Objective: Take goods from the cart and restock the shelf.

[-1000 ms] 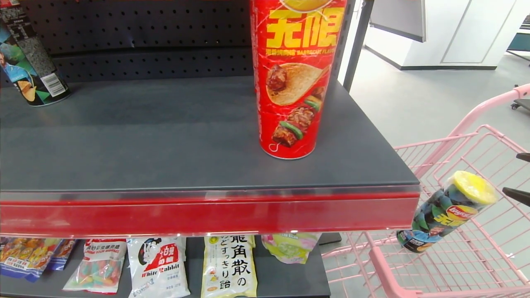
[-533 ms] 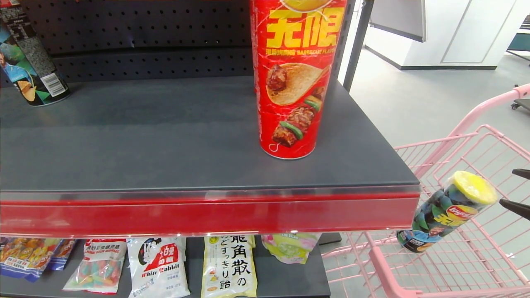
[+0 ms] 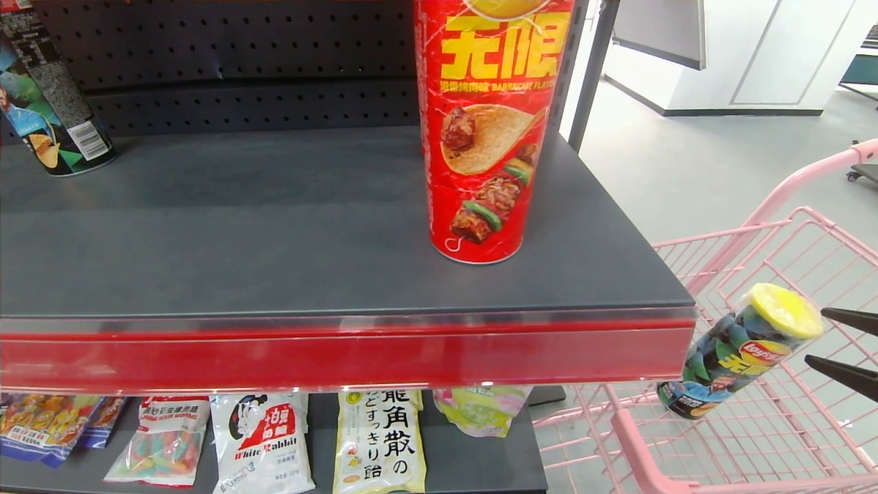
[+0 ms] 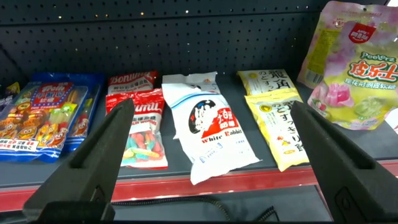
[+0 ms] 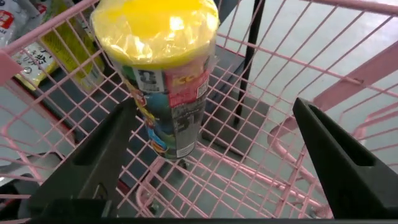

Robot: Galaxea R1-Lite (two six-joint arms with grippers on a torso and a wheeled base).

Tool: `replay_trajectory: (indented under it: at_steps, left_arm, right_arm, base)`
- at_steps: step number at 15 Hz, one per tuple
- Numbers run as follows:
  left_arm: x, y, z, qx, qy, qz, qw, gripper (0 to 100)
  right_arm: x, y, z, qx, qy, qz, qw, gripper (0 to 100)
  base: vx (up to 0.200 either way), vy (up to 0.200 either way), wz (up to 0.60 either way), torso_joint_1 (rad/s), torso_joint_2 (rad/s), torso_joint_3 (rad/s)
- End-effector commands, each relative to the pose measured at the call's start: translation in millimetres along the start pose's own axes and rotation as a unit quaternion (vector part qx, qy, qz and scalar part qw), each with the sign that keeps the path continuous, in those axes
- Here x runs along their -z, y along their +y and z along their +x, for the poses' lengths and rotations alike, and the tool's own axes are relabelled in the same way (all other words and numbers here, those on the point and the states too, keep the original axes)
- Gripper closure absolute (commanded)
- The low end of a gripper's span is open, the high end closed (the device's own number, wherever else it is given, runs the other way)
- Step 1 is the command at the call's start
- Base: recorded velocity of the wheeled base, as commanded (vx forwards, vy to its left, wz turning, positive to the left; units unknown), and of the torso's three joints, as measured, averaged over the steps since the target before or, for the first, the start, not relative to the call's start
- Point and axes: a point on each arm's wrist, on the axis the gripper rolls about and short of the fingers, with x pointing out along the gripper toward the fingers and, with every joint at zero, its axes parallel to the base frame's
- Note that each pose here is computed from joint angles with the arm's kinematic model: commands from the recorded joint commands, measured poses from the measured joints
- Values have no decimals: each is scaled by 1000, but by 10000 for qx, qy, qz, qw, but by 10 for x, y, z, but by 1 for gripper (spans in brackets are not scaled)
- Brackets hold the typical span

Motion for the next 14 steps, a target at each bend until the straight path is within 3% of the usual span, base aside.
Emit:
replay_trajectory:
  at_steps: [1,9,14]
  left_arm:
    - [0,0,1,-2,6,0,10000,0]
    - [0,0,1,-2,6,0,10000,0]
    - [0,0,1,-2,6,0,10000,0]
  right_arm:
    - [70,20,63,-148,-10,151,9998,0]
    - [281,-68,332,-622,19,481,9969,0]
    - [328,-303,452,-716,-34,360,9968,0]
  base:
    - [0,0,0,0,0,0]
    - [0,0,0,0,0,0]
    - [0,0,0,0,0,0]
